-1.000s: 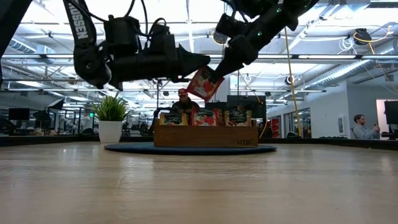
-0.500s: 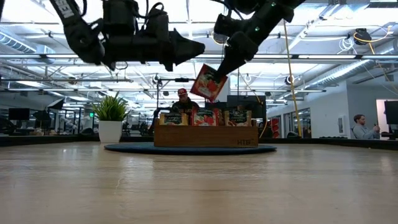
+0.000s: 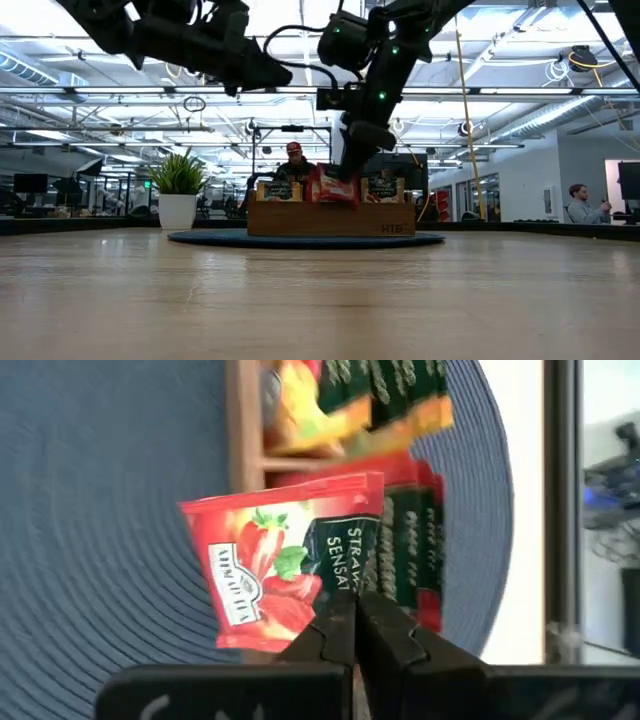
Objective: Pick & Place Tea
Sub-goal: Put the red tea bag into the middle section of the wooden organizer
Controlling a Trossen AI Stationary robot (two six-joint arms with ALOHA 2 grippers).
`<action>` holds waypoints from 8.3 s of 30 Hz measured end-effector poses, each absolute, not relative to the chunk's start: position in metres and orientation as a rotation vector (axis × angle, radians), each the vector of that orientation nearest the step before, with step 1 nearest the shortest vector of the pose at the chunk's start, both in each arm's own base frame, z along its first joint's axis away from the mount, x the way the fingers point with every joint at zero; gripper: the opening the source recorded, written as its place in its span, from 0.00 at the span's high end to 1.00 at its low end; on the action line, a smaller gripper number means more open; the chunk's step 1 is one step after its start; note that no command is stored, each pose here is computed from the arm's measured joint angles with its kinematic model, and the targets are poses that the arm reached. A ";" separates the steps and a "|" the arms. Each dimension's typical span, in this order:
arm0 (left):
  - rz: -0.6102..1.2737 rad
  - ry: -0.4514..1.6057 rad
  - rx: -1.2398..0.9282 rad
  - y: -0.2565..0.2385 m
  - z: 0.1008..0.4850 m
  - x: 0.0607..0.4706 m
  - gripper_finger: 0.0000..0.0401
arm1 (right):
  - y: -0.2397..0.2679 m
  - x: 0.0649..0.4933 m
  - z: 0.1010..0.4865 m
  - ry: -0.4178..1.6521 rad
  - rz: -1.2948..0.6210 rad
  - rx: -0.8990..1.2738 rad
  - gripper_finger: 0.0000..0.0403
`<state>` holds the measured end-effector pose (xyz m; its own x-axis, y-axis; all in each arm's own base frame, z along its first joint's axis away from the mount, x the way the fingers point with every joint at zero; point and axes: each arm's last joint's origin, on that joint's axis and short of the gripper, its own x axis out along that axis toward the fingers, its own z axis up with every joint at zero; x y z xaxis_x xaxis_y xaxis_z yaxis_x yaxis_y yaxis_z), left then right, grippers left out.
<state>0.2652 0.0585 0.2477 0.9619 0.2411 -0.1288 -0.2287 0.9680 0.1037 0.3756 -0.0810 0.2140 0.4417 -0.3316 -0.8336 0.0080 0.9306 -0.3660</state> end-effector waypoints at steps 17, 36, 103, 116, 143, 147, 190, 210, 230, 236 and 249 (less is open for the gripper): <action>0.237 0.247 0.059 0.057 0.242 0.258 0.81 | -0.071 0.385 0.223 1.065 -0.275 -0.469 1.00; 0.240 0.236 0.046 0.057 0.243 0.259 0.81 | -0.051 0.381 0.201 1.059 -0.243 -0.528 1.00; -0.163 0.571 0.037 -0.041 0.217 0.250 0.81 | 0.054 0.333 0.273 0.682 -0.232 -0.401 0.65; -0.134 0.821 0.143 -0.239 0.239 0.266 0.81 | 0.076 0.270 0.206 0.358 -0.041 -0.183 0.65; 0.288 1.383 0.054 -0.339 0.174 0.284 0.81 | 0.105 0.237 0.194 0.072 0.070 -0.216 0.65; 0.303 1.393 0.060 -0.337 0.169 0.282 0.81 | 0.105 0.237 0.194 0.073 0.069 -0.216 0.65; 0.504 1.279 0.822 -0.253 0.164 0.321 0.97 | 0.081 0.245 0.182 0.186 -0.044 0.071 0.65; 0.639 1.359 1.424 -0.121 0.176 0.396 0.98 | -0.020 0.269 0.176 0.127 0.178 0.300 0.65; 0.520 1.291 1.482 -0.141 0.170 0.412 0.97 | -0.039 0.266 0.178 0.119 0.219 0.305 0.65; 0.522 1.280 1.478 -0.142 0.170 0.413 0.98 | -0.039 0.266 0.177 0.125 0.218 0.308 0.65; 0.514 1.241 1.455 -0.145 0.169 0.420 0.97 | -0.038 0.265 0.174 0.150 0.246 0.243 0.98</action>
<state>0.4203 -0.1449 0.1688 0.3565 0.8818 -0.3088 0.4059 0.1515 0.9013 0.2651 -0.0376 0.1738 0.9589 0.2585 -0.1173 -0.2224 0.9409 0.2555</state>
